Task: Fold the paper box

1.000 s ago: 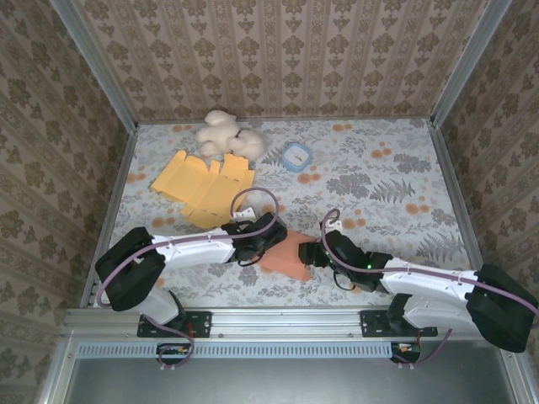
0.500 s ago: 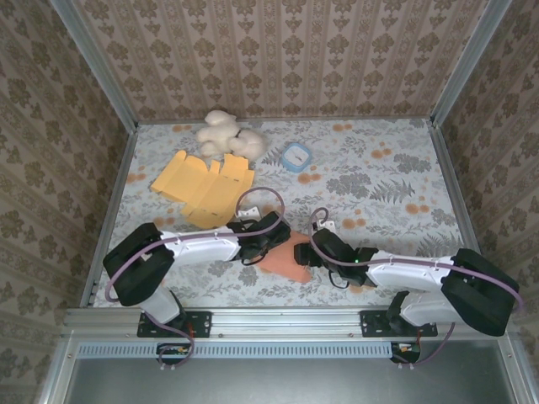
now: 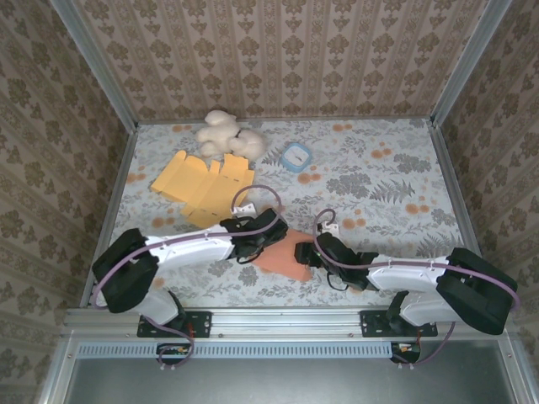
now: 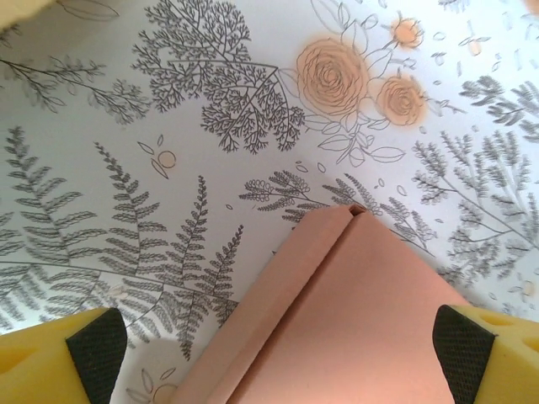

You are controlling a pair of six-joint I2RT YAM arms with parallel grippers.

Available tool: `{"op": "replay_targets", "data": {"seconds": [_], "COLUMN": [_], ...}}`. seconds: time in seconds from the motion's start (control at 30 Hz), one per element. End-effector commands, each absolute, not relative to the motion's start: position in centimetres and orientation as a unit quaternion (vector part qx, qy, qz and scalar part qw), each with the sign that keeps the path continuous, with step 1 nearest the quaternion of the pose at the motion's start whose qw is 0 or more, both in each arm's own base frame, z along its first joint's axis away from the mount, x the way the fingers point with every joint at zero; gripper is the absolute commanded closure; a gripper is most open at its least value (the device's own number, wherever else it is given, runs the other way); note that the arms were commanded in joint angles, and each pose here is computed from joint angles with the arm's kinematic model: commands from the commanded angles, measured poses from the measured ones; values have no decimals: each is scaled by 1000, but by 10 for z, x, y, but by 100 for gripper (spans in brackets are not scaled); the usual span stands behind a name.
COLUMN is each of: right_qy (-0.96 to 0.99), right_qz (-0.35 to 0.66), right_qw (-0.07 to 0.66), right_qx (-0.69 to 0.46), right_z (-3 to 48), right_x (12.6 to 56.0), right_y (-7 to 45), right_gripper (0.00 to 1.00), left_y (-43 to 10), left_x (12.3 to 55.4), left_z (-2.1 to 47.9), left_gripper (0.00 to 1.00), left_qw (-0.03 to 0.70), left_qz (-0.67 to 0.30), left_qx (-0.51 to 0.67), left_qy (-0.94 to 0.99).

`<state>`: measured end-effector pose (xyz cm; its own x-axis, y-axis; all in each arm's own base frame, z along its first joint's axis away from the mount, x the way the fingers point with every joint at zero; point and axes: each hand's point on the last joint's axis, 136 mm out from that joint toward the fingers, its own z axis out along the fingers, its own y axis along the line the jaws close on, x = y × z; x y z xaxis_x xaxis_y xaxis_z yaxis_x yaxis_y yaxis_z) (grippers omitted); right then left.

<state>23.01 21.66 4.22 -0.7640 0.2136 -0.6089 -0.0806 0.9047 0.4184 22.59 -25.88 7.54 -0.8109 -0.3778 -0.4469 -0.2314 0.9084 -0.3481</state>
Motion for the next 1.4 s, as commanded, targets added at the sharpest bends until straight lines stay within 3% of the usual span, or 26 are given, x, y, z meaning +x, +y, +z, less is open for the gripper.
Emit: {"op": "replay_targets", "data": {"seconds": [0.0, 0.3, 0.73, 1.37], "right_qy": [915, 905, 901, 901], "right_qz": [209, 249, 258, 257], "right_qw": [340, 336, 337, 336], "right_qx": [56, 79, 86, 98], "right_z": [36, 45, 50, 48], "right_x": [227, 222, 221, 223], "right_y": [210, 215, 215, 215], "right_gripper": [25, 24, 25, 25], "left_y": [-241, -240, -254, -280], "left_x": [212, 192, 200, 177], "left_z": [69, 69, 67, 77], "left_gripper": [3, 3, 4, 14], "left_qw": [262, 275, 274, 243], "left_qz": [-125, -140, -136, -190], "left_qx": [-143, -113, -102, -110], "left_qy": [946, 944, 947, 945]}}
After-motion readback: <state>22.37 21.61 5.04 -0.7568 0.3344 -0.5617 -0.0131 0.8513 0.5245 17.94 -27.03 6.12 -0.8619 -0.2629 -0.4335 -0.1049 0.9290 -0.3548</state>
